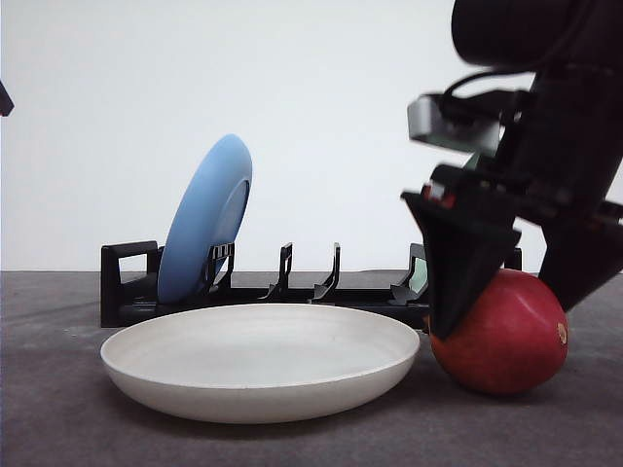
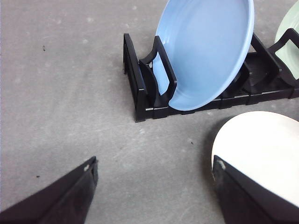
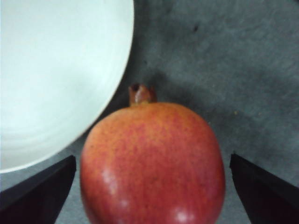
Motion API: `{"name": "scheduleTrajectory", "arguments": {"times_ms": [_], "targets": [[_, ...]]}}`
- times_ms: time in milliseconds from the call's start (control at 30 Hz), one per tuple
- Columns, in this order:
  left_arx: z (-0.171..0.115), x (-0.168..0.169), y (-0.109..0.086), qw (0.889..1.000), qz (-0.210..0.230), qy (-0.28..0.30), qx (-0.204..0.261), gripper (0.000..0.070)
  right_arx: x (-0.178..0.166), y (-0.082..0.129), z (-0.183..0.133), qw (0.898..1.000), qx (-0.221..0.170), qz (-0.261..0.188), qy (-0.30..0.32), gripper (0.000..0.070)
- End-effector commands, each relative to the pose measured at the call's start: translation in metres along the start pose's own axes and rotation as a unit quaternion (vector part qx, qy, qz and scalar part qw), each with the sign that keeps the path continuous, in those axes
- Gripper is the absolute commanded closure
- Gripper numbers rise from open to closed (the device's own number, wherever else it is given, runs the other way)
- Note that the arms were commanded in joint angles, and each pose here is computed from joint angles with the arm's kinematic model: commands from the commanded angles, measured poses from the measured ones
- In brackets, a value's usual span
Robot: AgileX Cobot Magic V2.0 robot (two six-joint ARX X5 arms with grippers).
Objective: Place pomegranate in white plate
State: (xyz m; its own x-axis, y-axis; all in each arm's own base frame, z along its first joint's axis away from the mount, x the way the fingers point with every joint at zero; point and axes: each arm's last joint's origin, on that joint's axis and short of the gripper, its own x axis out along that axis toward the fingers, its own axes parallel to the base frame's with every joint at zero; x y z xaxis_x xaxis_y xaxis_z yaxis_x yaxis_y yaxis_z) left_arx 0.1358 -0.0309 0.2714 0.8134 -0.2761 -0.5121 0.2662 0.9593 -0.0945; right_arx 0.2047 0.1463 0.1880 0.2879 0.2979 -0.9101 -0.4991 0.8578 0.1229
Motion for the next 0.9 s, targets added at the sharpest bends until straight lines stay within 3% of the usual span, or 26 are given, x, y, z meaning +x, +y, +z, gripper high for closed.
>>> {"name": "scheduleTrajectory", "arguments": {"times_ms": [0,167,500,733,867], "targets": [[0.002,0.000,0.000,1.000,-0.003,-0.005,-0.002,0.0231,0.003,0.002,0.005,1.000,-0.006,0.002,-0.001,0.0033],[0.002,0.000,0.000,1.000,-0.003,-0.005,-0.010,0.0231,0.002,0.002,0.004,1.000,-0.006,0.003,0.002,0.0168],[0.002,0.000,0.000,1.000,-0.003,-0.005,-0.011,0.0231,-0.031,0.004,0.023,0.999,-0.013,-0.001,0.045,0.0195],[0.002,0.000,0.000,1.000,-0.003,-0.005,-0.015,0.0231,-0.058,0.023,0.048,0.996,-0.048,0.067,0.033,0.0195],[0.002,0.000,0.000,1.000,-0.003,-0.005,-0.016,0.0231,-0.054,0.038,0.062,0.994,-0.072,0.076,0.030,0.0195]]}}
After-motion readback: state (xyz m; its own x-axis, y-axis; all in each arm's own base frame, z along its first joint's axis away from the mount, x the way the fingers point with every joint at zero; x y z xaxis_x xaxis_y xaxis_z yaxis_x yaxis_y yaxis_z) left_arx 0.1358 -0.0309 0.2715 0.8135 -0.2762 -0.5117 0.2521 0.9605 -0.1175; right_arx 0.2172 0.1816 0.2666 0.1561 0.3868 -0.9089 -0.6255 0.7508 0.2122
